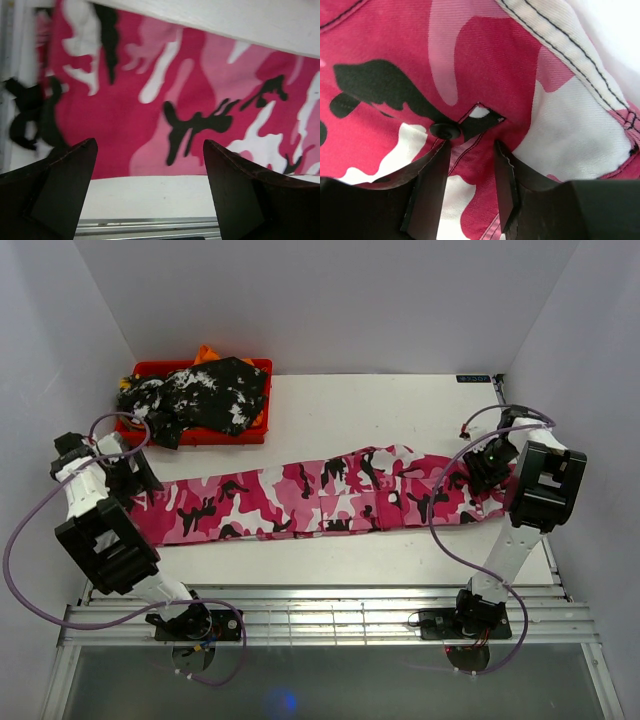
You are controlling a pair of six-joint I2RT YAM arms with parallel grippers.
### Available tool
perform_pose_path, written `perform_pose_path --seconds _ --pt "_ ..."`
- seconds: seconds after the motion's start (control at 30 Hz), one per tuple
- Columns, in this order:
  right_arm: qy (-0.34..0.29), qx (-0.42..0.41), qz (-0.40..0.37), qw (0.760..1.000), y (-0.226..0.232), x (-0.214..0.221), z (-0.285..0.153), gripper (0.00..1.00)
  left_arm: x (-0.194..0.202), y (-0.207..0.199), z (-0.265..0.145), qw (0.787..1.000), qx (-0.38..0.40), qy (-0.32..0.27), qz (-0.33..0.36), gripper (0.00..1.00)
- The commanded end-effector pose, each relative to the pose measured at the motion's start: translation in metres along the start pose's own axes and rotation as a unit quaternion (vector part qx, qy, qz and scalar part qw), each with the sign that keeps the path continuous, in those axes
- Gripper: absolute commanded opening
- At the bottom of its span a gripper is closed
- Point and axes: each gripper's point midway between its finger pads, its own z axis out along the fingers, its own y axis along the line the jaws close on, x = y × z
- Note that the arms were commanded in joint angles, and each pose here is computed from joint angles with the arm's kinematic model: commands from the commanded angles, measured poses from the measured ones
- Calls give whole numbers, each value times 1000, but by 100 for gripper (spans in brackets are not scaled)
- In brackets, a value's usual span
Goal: Fold and stack the trousers
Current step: Fold the trousers
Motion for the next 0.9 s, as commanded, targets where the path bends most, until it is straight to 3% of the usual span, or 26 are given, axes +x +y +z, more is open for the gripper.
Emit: perform_pose_path --seconds 0.0,0.27,0.4,0.63,0.87 --pt "79 82 8 994 -50 56 0 46 14 20 -21 999 -38 3 19 98" --pt "88 92 9 992 -56 81 -13 45 24 49 -13 998 -67 10 17 96" --pt "81 77 11 994 -46 81 -15 45 29 56 10 998 -51 38 -9 87" --pt "72 69 15 995 -40 77 -23 45 30 74 45 997 -53 51 -37 84" --pt "67 67 14 995 -35 73 -26 45 51 47 86 994 31 64 -83 72"
